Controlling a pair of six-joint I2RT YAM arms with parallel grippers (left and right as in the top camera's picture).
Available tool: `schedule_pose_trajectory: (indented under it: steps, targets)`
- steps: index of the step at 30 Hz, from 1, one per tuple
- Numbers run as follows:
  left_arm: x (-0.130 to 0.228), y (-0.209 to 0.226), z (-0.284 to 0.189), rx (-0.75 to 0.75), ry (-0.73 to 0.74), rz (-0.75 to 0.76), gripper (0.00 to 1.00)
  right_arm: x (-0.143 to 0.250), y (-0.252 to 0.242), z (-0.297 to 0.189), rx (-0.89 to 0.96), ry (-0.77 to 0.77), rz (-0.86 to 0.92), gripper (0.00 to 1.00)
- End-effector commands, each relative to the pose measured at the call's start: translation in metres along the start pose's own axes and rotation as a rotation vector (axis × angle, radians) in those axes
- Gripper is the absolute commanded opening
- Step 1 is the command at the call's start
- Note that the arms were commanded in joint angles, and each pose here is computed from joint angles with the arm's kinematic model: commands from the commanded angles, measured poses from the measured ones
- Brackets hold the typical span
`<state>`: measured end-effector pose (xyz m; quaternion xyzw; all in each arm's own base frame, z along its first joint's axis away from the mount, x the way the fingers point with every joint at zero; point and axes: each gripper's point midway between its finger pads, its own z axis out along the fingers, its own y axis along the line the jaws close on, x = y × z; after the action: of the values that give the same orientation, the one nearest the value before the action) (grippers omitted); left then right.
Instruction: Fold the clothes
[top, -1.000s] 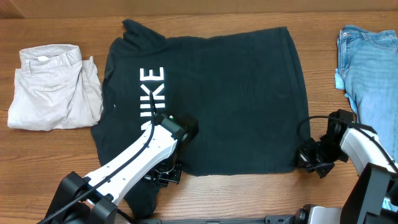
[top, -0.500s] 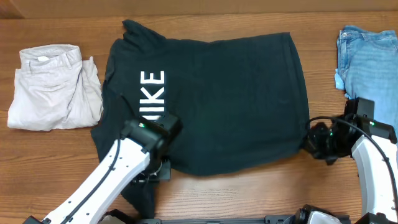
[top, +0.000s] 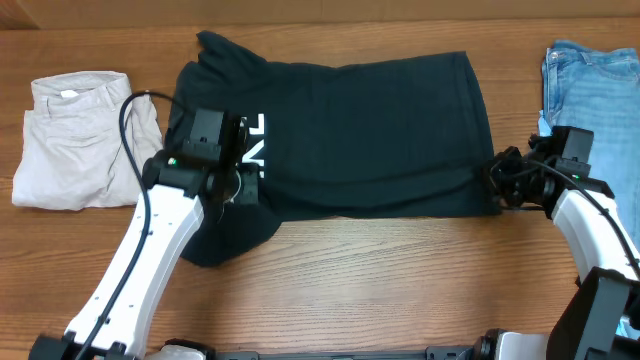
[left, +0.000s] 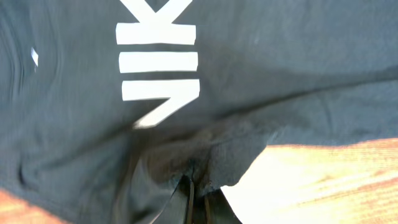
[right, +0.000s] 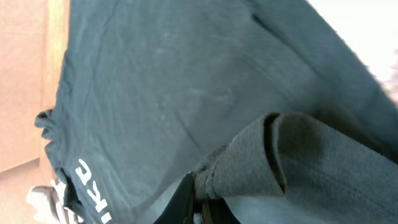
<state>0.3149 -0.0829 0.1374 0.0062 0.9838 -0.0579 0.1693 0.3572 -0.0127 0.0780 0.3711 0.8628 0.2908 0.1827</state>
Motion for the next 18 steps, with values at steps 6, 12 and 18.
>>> schedule_pose_trajectory:
  steps: [6, 12, 18]
  targets:
    - [-0.030, 0.015, 0.030, -0.111, -0.005, 0.164, 0.04, -0.014, 0.035, 0.010, -0.073, -0.075, -0.094, 0.32]
    - [-0.053, 0.030, 0.002, -0.179, -0.046, 0.144, 0.75, -0.004, 0.026, 0.011, -0.039, -0.032, -0.073, 0.52]
    - [-0.051, 0.020, -0.031, -0.106, 0.005, 0.144, 0.73, 0.047, 0.025, 0.017, -0.024, 0.151, -0.162, 0.50]
